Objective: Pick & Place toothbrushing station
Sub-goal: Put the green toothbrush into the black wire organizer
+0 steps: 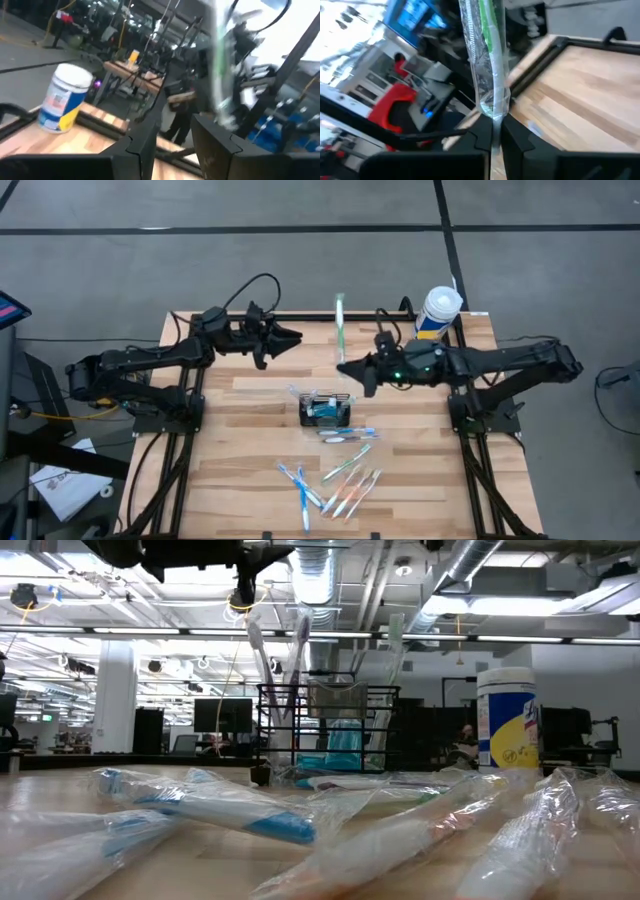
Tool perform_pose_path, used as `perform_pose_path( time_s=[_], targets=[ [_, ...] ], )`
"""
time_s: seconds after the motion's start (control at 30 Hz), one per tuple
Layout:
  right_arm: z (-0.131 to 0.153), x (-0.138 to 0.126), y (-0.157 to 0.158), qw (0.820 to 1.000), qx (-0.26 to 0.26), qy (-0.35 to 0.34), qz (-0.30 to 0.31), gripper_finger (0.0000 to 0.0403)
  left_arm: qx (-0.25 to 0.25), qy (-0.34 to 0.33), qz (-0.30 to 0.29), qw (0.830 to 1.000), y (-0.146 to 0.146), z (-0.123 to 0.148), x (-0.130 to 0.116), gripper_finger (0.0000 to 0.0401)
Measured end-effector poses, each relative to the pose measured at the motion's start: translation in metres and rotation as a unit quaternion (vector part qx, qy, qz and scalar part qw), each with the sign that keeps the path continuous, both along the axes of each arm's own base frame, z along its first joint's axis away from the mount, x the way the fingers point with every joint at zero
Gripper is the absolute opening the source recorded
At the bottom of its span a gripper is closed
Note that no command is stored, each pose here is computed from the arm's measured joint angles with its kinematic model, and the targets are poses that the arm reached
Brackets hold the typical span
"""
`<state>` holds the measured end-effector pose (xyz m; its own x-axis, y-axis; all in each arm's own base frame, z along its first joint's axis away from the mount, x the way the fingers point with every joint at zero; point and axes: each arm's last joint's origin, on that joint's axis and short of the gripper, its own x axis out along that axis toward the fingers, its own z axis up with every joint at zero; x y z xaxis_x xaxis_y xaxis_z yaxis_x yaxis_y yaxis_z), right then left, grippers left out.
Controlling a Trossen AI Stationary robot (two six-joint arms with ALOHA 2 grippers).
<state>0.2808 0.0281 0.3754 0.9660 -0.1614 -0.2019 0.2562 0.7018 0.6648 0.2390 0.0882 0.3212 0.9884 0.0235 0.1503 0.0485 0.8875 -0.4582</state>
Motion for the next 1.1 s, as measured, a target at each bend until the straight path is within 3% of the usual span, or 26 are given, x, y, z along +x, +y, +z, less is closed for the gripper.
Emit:
perform_pose_path(
  time_s=[0.2,0.5,0.83,1.1],
  targets=[
    [-0.013,0.017,-0.010,1.000,-0.010,0.017,-0.003,0.0009,0.004,-0.092,-0.009,0.996,-0.002,0.019,-0.005,0.0117],
    [-0.027,0.054,-0.029,0.999,-0.001,-0.043,0.021,0.0009,-0.019,-0.064,-0.044,0.997,-0.002,0.010,0.003,0.0117],
    [-0.024,0.055,-0.046,0.998,-0.013,-0.060,-0.001,0.0009,-0.024,-0.061,-0.080,0.995,-0.006,0.008,0.006,0.0117],
    [-0.030,0.067,-0.049,0.996,-0.005,-0.087,0.021,0.0009,-0.031,-0.060,-0.105,0.992,-0.013,0.007,0.009,0.0117]
  ],
)
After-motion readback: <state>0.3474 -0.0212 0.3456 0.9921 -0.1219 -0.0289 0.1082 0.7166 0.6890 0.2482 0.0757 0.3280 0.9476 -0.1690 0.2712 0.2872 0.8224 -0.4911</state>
